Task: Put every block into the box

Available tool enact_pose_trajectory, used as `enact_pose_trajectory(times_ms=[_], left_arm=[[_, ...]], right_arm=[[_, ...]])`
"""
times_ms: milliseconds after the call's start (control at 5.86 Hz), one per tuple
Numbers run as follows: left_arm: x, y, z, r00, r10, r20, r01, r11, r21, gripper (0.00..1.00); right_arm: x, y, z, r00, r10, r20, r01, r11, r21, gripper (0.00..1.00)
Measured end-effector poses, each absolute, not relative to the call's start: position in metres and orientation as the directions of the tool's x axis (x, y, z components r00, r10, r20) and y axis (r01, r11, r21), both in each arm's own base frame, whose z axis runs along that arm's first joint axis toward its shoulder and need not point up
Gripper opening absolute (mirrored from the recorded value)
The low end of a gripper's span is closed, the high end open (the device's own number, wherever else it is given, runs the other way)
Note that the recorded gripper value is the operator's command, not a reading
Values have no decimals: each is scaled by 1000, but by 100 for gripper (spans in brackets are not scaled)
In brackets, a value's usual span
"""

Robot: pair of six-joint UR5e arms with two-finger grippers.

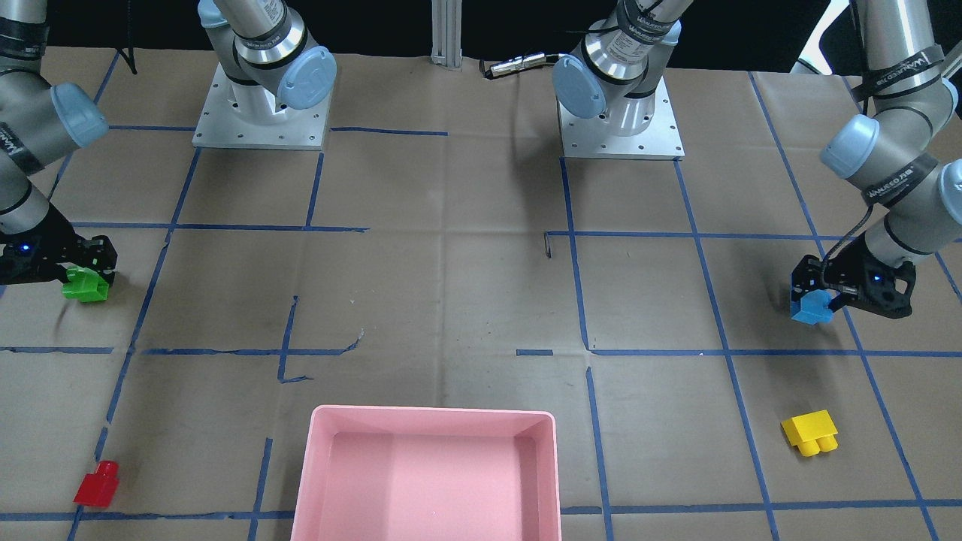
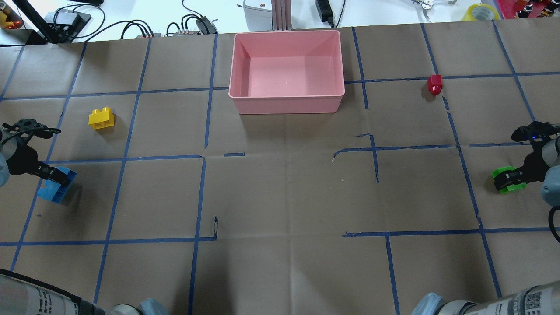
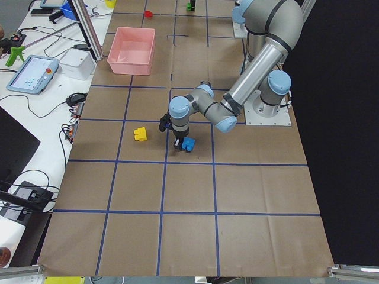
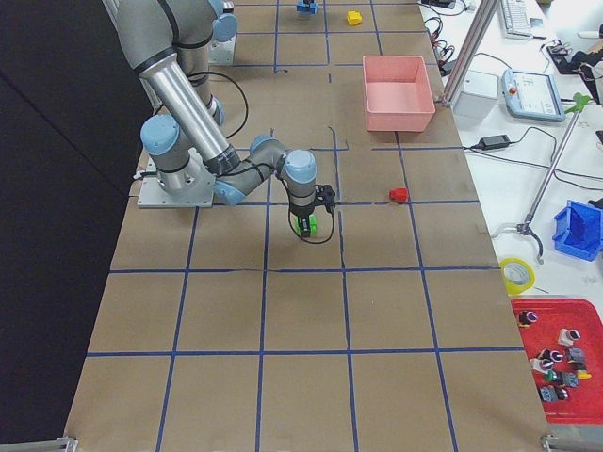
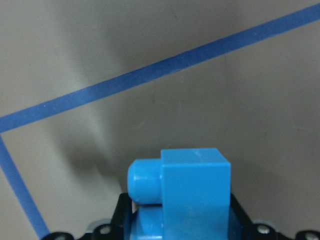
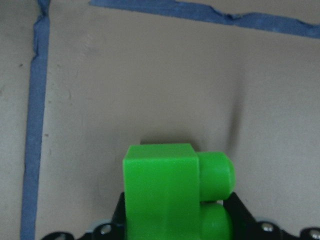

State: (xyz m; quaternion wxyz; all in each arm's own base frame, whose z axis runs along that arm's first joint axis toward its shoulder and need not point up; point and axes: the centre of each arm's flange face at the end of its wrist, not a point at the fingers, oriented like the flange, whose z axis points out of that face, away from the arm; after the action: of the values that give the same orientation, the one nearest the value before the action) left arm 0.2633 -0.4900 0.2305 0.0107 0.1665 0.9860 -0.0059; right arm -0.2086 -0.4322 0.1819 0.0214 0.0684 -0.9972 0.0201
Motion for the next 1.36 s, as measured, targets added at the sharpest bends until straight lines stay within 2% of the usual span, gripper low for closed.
enact_pose_trajectory(times_ms=[512,853,1364], left_arm=[[232,-560,364,-967,252,-30,253,965,-70,0],[145,-624,428,-993,106,45,101,989,-106,0],[-46,-719,464,-994,-54,94,-60,996,-61,0]], right_arm=[[-217,-442,248,-990,-138,39,-139,990,-24,3],[-220,-456,333,-990,-132,42,-133,991,-12,2],[-163,-497,433,-984,-124,124,-123,992,23,3]])
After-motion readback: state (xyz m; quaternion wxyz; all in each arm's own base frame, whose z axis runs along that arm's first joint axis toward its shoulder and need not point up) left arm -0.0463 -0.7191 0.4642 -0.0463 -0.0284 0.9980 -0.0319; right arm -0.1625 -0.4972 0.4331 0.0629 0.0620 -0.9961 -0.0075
